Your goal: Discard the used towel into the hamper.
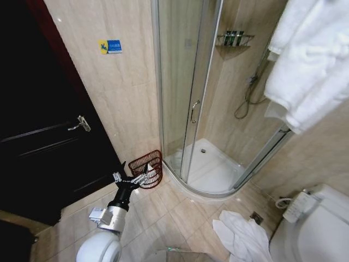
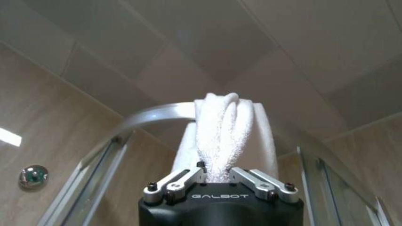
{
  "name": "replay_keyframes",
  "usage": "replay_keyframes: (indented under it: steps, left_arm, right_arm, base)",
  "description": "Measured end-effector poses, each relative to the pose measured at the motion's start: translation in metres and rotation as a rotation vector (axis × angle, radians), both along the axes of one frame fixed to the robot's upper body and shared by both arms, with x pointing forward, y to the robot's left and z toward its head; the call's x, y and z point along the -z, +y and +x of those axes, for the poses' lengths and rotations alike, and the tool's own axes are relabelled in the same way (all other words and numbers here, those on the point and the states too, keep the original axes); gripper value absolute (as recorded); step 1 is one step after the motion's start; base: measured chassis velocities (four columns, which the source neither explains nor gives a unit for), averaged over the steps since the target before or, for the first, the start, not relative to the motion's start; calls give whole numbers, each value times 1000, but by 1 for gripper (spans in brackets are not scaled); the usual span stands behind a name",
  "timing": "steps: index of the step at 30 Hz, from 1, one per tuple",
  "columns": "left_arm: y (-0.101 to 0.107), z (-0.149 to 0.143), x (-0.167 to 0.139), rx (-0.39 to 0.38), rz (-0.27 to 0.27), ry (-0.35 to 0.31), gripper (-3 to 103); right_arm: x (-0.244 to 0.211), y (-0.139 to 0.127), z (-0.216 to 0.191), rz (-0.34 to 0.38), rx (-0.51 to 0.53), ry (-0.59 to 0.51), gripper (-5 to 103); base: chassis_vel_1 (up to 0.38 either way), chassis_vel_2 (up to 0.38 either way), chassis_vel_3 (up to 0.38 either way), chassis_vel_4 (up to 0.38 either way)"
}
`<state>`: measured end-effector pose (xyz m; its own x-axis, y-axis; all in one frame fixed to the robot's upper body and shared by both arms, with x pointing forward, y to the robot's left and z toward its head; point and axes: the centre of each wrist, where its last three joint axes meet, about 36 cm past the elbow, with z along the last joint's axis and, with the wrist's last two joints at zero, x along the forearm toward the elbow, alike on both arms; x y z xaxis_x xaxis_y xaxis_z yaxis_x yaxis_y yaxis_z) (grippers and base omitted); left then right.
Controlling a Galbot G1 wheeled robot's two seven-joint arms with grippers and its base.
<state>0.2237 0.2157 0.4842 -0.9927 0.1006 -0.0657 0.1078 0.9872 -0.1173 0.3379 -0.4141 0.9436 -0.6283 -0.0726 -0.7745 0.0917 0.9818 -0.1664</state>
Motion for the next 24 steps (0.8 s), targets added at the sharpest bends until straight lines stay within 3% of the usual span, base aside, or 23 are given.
replay_keyframes:
  steps: [11,24]
  left_arm:
    - [0,0,0,0,0,0,100]
    - [0,0,0,0,0,0,100]
  right_arm:
    - [24,17,4,-22,-26,-36,4]
    - [132,1,56,54,-39,62,4]
  base:
    - [0,0,0,0]
    - [0,0,0,0]
